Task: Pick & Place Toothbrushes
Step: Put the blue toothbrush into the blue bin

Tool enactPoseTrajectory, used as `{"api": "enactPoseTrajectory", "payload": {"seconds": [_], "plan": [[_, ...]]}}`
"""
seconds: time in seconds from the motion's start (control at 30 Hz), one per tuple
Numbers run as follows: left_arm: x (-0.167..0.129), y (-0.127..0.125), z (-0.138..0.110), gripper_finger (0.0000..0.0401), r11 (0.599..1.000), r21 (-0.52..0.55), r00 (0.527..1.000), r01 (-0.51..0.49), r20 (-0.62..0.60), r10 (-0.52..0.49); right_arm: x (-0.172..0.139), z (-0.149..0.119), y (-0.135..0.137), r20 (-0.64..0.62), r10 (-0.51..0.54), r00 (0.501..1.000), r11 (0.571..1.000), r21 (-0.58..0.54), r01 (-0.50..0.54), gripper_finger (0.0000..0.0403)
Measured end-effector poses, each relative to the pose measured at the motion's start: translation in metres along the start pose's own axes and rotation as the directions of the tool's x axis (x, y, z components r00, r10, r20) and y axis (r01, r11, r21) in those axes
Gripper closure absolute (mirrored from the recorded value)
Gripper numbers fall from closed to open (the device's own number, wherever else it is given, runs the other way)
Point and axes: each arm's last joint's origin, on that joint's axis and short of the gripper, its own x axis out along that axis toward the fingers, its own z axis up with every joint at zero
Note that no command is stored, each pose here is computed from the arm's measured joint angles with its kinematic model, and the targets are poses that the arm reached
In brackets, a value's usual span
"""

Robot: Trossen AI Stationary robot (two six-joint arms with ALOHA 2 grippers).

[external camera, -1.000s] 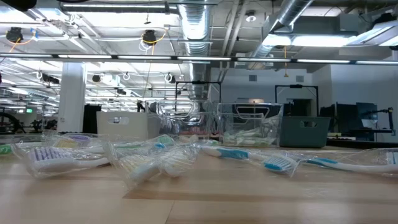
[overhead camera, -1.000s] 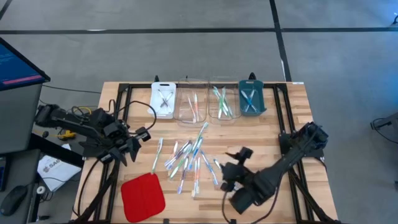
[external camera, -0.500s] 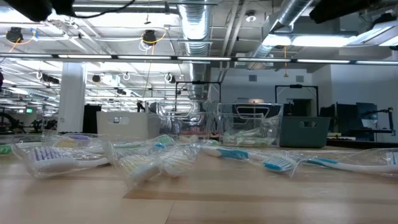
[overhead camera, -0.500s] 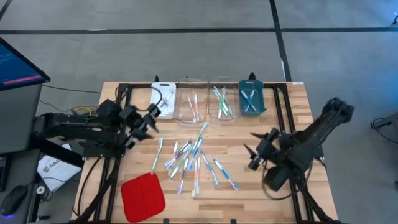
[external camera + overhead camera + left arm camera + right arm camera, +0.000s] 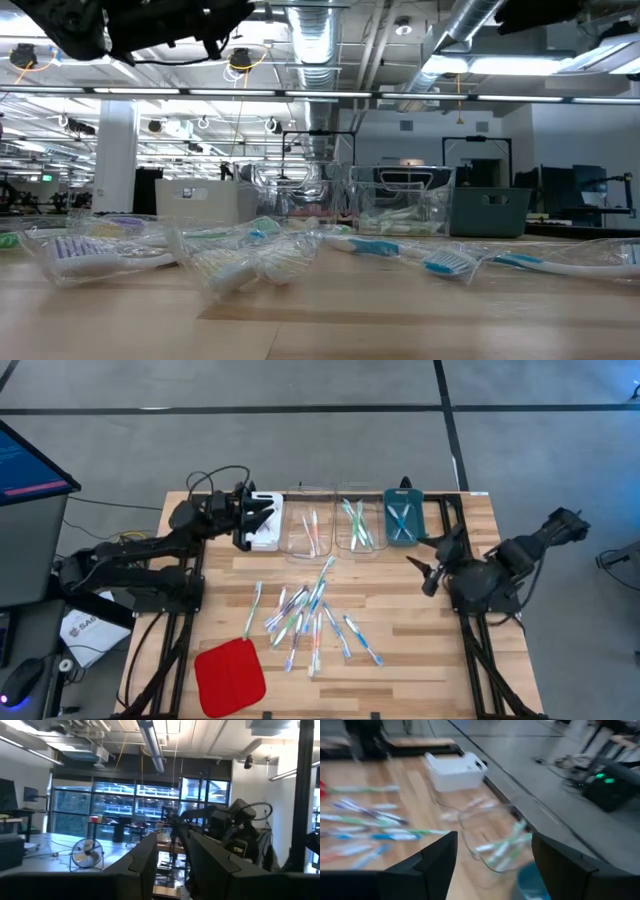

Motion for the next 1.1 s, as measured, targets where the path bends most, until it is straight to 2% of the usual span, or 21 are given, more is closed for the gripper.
{"api": "enactPoseTrajectory", "payload": {"seconds": [0.17, 0.3, 0.4, 0.57, 0.7, 0.83, 0.9, 1.03, 1.1], "plan": [[0.0, 0.001, 0.001, 0.0293, 1.0, 0.02, 1.0, -0.002, 0.011, 0.002, 0.008, 0.002, -0.004, 0.102, -0.009, 0.995, 0.993, 0.119, -0.003, 0.0154], [0.001, -0.003, 0.002, 0.0293, 0.999, -0.042, 1.0, 0.024, 0.018, -0.024, 0.016, 0.009, -0.001, 0.172, -0.04, 0.984, 0.975, 0.224, 0.0, 0.0154], [0.002, -0.01, 0.0, 0.0293, 0.988, -0.098, 0.993, 0.116, -0.002, -0.117, 0.025, 0.008, 0.008, 0.178, -0.022, 0.984, 0.957, 0.288, -0.031, 0.0154], [0.004, -0.029, -0.004, 0.0293, 0.934, -0.218, 0.955, 0.283, -0.026, -0.296, 0.048, -0.002, 0.041, 0.098, 0.124, 0.987, 0.922, 0.355, -0.151, 0.0154], [0.004, -0.042, -0.004, 0.0293, 0.842, -0.333, 0.887, 0.424, -0.037, -0.461, 0.072, -0.013, 0.075, 0.009, 0.267, 0.964, 0.867, 0.436, -0.244, 0.0154], [0.003, -0.06, -0.006, 0.0293, 0.73, -0.404, 0.784, 0.551, -0.049, -0.618, 0.094, -0.03, 0.109, -0.093, 0.399, 0.912, 0.788, 0.543, -0.29, 0.0154], [0.002, -0.069, -0.007, 0.0293, 0.672, -0.422, 0.726, 0.608, -0.047, -0.686, 0.102, -0.039, 0.123, -0.164, 0.452, 0.877, 0.758, 0.589, -0.281, 0.0154], [-0.002, -0.092, -0.009, 0.0293, 0.523, -0.465, 0.575, 0.714, -0.036, -0.817, 0.111, -0.059, 0.152, -0.285, 0.505, 0.815, 0.705, 0.681, -0.199, 0.0154], [-0.004, -0.104, -0.01, 0.0293, 0.459, -0.48, 0.515, 0.747, -0.019, -0.857, 0.113, -0.065, 0.167, -0.331, 0.535, 0.777, 0.681, 0.713, -0.166, 0.0154]]}}
